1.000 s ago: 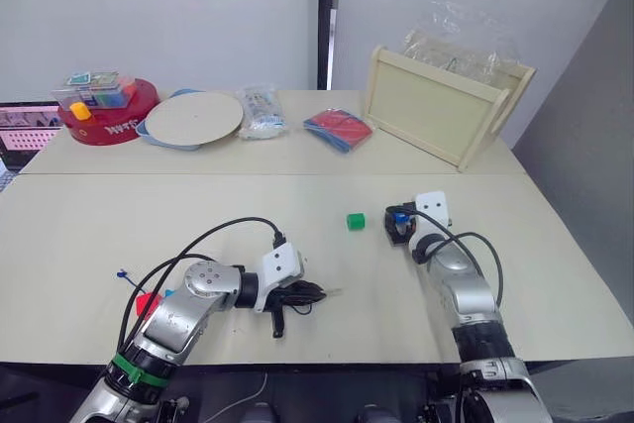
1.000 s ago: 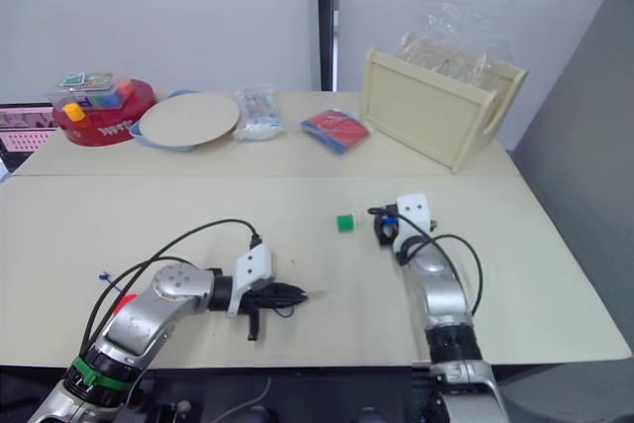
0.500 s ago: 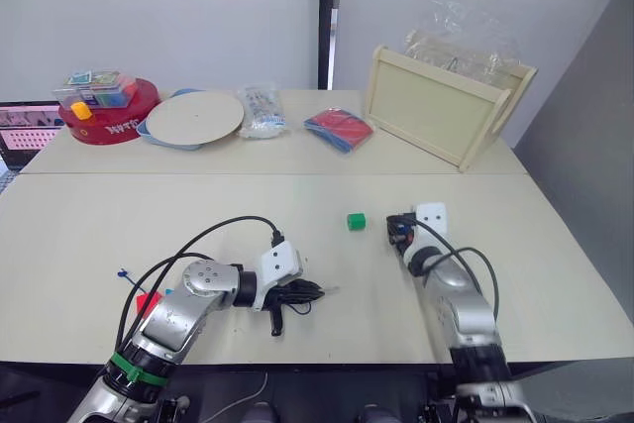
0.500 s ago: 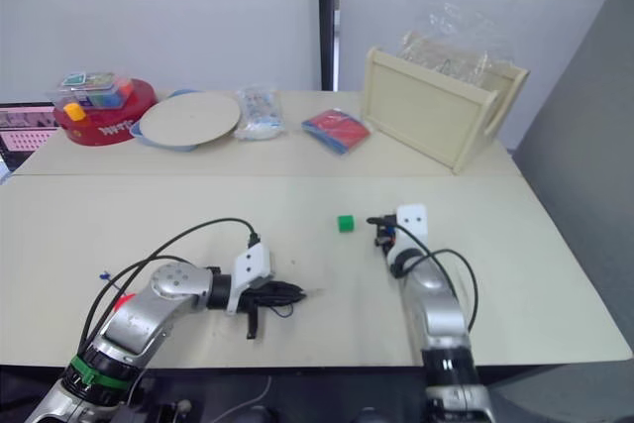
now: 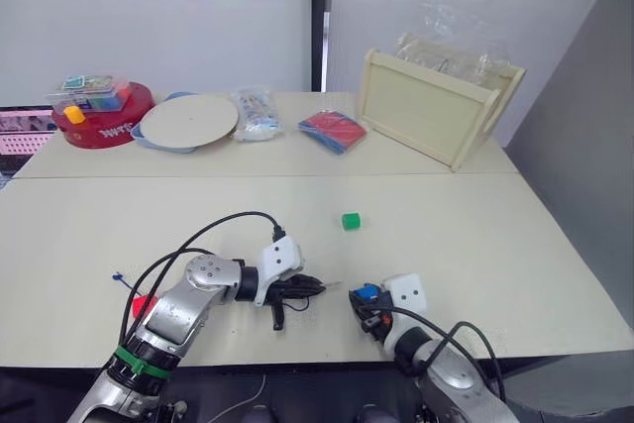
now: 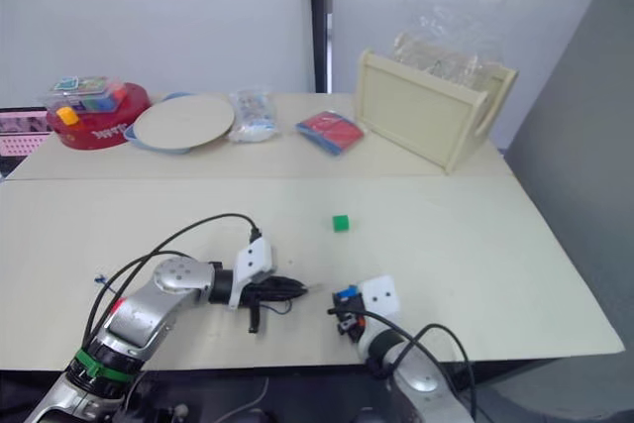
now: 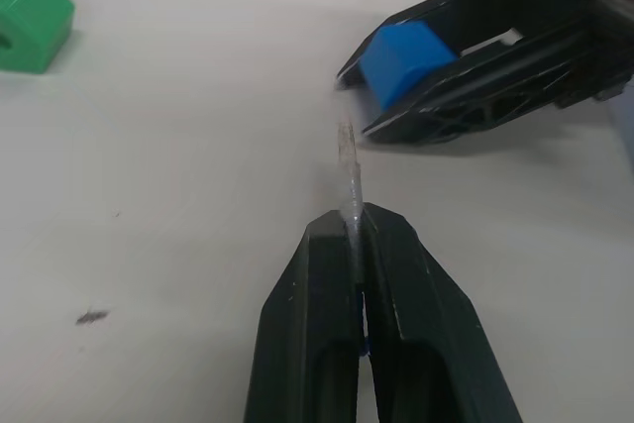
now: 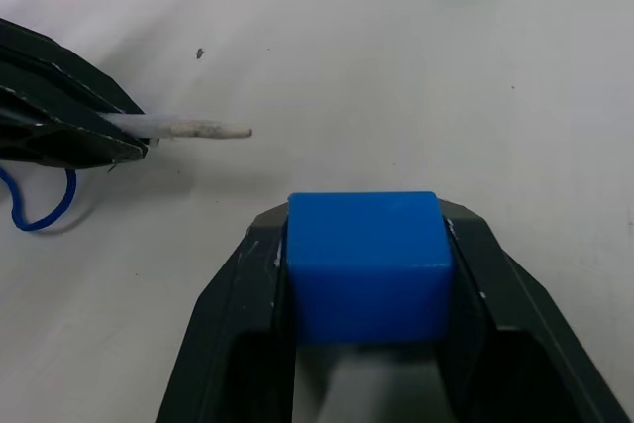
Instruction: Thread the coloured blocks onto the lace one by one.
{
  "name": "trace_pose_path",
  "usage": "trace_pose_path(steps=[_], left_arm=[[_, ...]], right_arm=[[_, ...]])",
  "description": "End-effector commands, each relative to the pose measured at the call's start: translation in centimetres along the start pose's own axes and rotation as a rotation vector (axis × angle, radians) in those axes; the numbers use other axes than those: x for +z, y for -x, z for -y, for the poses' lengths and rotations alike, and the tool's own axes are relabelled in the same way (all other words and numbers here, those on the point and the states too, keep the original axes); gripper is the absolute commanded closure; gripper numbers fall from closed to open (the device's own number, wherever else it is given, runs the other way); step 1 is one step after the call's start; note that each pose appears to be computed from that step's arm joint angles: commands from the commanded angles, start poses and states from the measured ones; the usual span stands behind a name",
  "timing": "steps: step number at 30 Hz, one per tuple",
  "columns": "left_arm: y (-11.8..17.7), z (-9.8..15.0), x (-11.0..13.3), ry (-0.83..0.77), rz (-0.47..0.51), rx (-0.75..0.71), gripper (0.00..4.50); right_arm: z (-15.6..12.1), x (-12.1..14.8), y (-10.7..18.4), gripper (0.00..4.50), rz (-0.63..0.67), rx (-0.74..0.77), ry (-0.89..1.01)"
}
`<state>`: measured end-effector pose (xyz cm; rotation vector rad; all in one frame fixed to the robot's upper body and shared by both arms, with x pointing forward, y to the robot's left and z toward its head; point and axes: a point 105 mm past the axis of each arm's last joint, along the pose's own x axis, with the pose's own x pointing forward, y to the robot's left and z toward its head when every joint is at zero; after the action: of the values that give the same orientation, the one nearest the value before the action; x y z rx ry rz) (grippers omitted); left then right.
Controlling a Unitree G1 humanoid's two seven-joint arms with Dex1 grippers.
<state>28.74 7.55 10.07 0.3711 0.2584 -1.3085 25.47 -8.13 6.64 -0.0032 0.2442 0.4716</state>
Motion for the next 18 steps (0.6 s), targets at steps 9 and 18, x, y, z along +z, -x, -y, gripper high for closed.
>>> trace_pose_path(steps=[9,18], left_arm=[[0.4,0.3,0.9,-0.038,0.023,-0.006,4.5],[1.6,0.2,0.8,-0.046,0.003,0.003,4.5]], right_arm=[[0.2,0.5,0.4,0.17,0.029,0.022,0.009],[2.0,6.2,2.6,0.04,0.004,0.43,0.142]])
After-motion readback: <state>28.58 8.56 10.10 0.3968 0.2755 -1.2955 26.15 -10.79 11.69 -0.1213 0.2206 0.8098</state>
